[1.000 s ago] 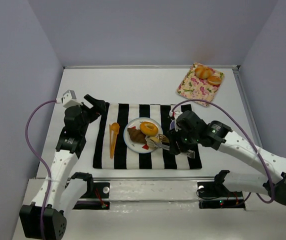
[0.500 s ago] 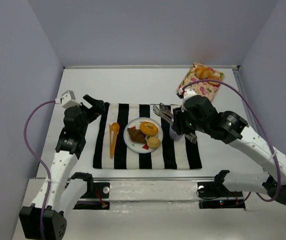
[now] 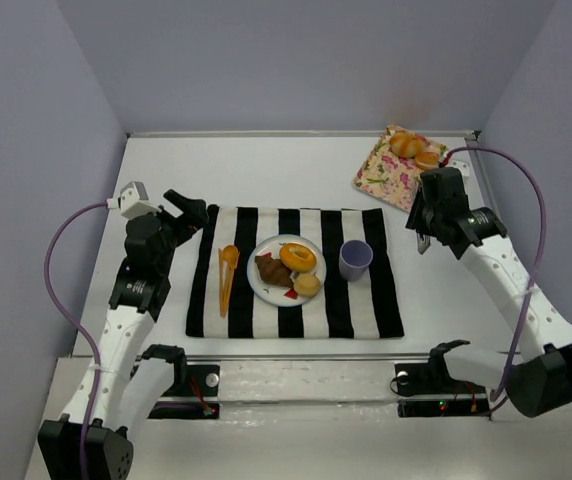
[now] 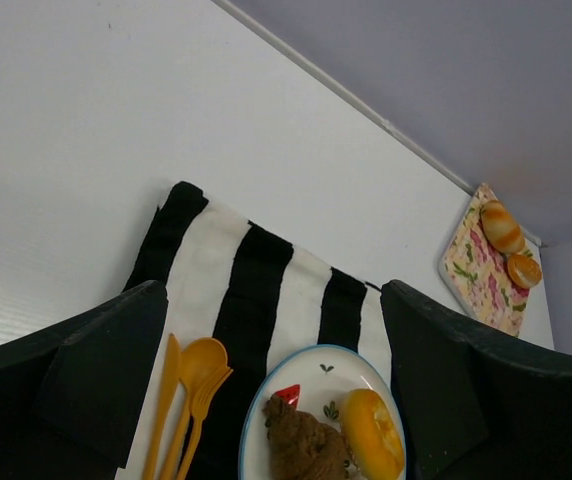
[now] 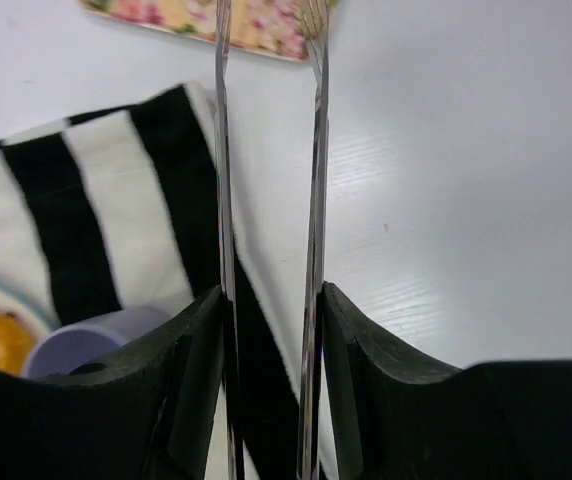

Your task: Place the bread

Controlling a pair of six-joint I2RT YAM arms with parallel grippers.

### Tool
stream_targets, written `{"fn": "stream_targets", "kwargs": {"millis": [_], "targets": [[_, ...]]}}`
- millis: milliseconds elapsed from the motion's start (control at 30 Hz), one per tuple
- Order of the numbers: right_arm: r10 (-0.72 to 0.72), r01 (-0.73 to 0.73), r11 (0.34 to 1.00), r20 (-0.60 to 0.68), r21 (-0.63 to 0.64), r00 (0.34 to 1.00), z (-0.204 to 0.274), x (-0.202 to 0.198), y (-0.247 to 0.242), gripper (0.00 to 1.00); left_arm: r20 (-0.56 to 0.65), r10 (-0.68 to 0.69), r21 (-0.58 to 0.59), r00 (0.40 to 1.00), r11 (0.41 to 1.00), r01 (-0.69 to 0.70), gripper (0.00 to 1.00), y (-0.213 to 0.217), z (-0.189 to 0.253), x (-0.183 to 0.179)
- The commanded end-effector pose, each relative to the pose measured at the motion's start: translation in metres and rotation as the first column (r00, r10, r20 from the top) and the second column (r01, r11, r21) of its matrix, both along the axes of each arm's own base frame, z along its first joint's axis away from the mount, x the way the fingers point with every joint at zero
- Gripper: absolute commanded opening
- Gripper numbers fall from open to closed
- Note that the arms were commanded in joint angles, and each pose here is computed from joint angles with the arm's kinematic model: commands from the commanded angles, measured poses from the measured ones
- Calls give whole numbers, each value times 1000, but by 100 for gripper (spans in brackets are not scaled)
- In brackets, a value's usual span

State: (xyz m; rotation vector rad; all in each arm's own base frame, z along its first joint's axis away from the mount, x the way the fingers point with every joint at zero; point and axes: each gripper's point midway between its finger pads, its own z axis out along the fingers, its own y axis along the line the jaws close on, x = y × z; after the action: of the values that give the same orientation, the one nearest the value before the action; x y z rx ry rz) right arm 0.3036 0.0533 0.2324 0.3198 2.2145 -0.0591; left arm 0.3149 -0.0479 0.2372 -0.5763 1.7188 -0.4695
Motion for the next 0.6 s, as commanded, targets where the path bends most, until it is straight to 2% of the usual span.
{"fn": "stream_targets", "kwargs": {"millis": [0, 100, 133, 200, 267, 300, 400, 433, 567], "targets": [[-30, 33, 999, -80, 33, 996, -53, 26, -16, 48, 34, 21, 16, 999, 1000, -22, 99, 5, 9, -1], [-90, 101, 992, -140, 72, 986, -87, 37, -36, 51, 34, 24, 15, 999, 1000, -25, 99, 5, 9, -1], [-101, 117, 991, -202, 66, 974, -112, 35, -40, 51, 34, 24, 15, 999, 1000, -25, 99, 5, 10, 0], [-125, 145, 987, -237, 69, 964, -131, 36, -46, 52, 29, 27, 18, 999, 999, -28, 99, 6, 8, 0], [-146, 173, 983, -301, 66, 942, -155, 28, -50, 56, 29, 33, 19, 999, 999, -34, 99, 7, 8, 0], [-163, 194, 979, -320, 65, 933, -163, 22, -51, 67, 28, 35, 18, 999, 999, -35, 99, 7, 8, 0], [-187, 215, 975, -326, 52, 927, -166, 15, -55, 83, 28, 32, 17, 999, 999, -32, 99, 6, 9, 0], [-200, 227, 973, -335, 41, 921, -165, 10, -57, 97, 28, 32, 17, 999, 999, -32, 99, 6, 9, 0], [-254, 270, 963, -270, 22, 929, -136, 3, -67, 100, 25, 35, 16, 999, 999, -36, 99, 7, 8, 1]]}}
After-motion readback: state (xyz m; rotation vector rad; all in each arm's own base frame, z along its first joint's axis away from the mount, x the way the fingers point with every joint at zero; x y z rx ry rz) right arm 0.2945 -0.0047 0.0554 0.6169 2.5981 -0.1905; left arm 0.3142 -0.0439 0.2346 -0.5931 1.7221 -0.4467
